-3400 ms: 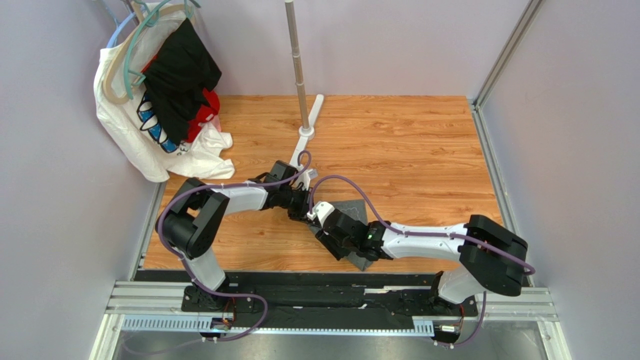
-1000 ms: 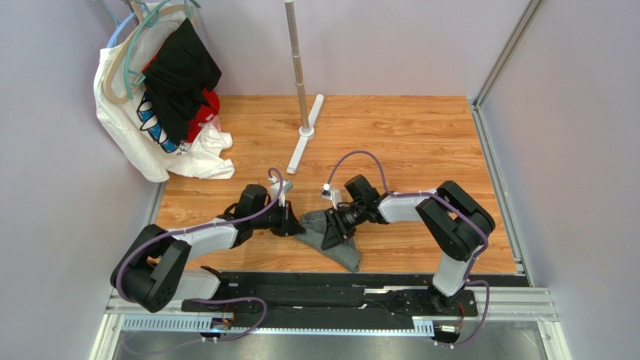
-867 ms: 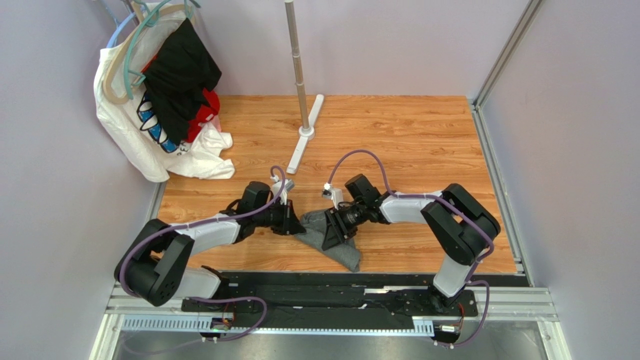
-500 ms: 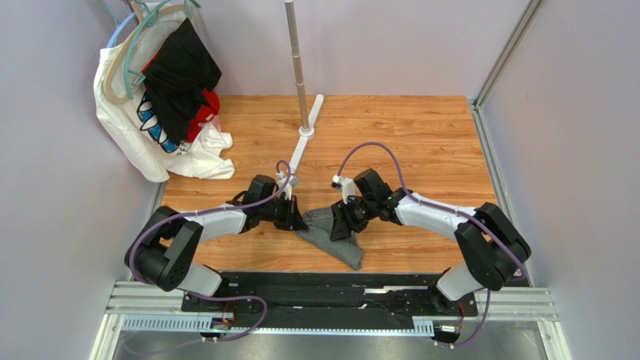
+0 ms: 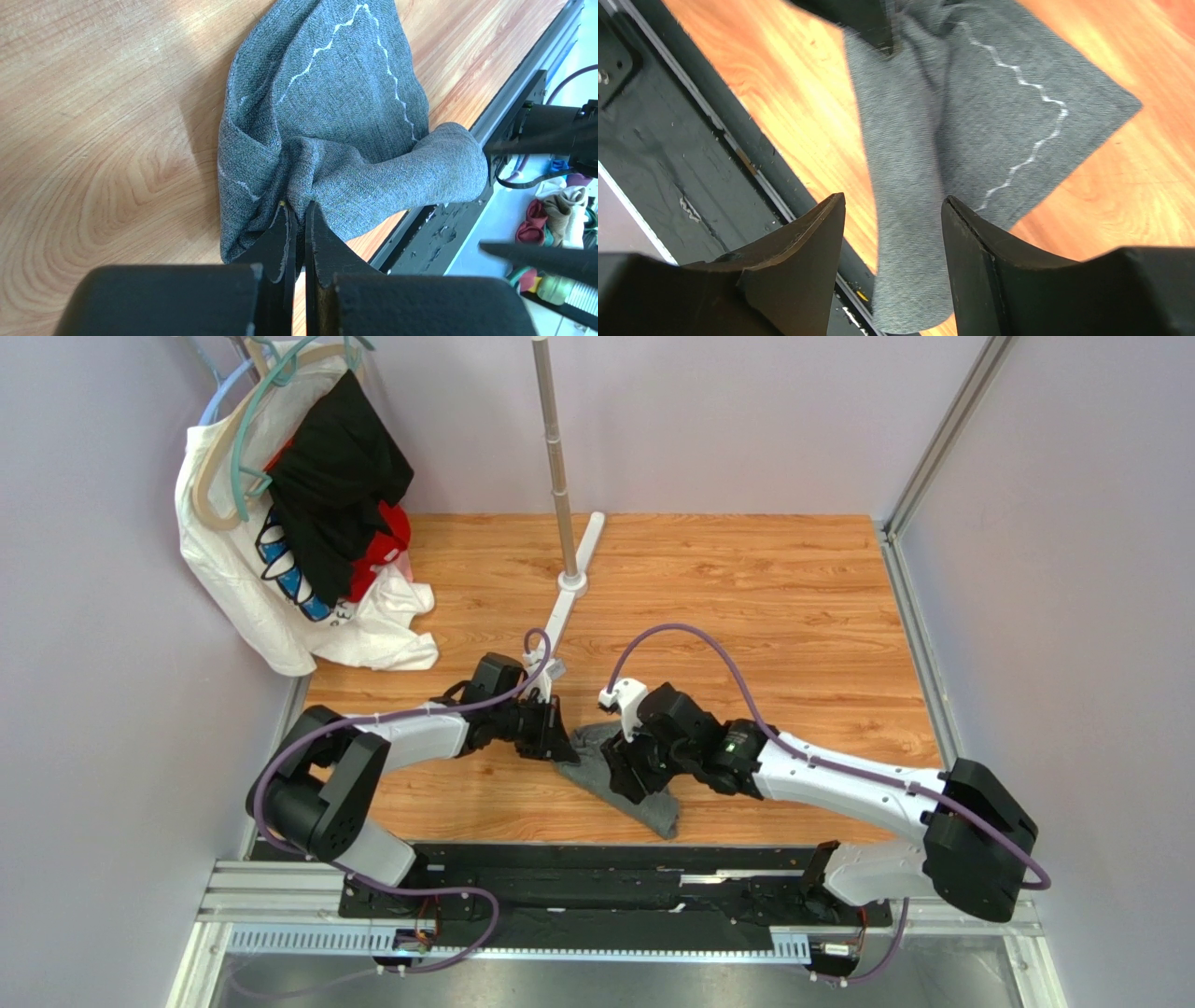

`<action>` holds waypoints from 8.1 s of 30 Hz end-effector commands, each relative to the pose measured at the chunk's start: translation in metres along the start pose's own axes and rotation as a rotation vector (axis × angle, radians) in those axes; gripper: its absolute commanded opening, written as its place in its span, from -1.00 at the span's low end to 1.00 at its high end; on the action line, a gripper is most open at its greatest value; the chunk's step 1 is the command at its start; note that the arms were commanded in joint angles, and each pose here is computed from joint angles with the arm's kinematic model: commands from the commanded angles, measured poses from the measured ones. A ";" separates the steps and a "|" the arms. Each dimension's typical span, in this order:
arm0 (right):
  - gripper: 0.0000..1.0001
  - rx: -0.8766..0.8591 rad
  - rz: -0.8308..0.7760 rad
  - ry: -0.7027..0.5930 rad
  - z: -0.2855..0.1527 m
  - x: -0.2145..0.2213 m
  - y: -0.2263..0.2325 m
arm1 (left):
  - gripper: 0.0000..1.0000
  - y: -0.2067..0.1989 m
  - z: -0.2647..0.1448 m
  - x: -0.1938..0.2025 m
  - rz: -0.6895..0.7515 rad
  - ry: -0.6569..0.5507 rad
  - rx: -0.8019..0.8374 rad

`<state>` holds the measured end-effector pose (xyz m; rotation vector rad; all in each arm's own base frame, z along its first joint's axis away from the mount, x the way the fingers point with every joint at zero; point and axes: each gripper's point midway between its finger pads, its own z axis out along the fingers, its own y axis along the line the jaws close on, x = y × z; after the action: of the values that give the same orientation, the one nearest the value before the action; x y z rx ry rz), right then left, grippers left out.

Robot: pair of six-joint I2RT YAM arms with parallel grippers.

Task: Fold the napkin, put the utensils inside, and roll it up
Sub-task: Roll the napkin with the utensil

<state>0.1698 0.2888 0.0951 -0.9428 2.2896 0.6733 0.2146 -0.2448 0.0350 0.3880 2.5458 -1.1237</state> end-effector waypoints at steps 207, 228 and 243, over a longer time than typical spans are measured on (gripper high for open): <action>-0.47 -0.437 0.417 0.442 0.031 0.078 0.014 | 0.07 0.011 -0.041 -0.026 0.095 -0.327 -0.151; 0.46 -0.023 0.397 0.340 -0.004 0.033 -0.043 | -1.00 0.023 -0.022 -0.022 0.038 -0.166 -0.199; 0.44 0.339 -0.178 -0.091 0.001 -0.049 -0.003 | -1.00 0.023 -0.016 -0.017 0.022 -0.085 -0.189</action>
<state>0.1887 0.2828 0.1204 -0.8777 2.3197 0.3822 0.2364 -0.2185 0.0343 0.2738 2.5190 -0.8584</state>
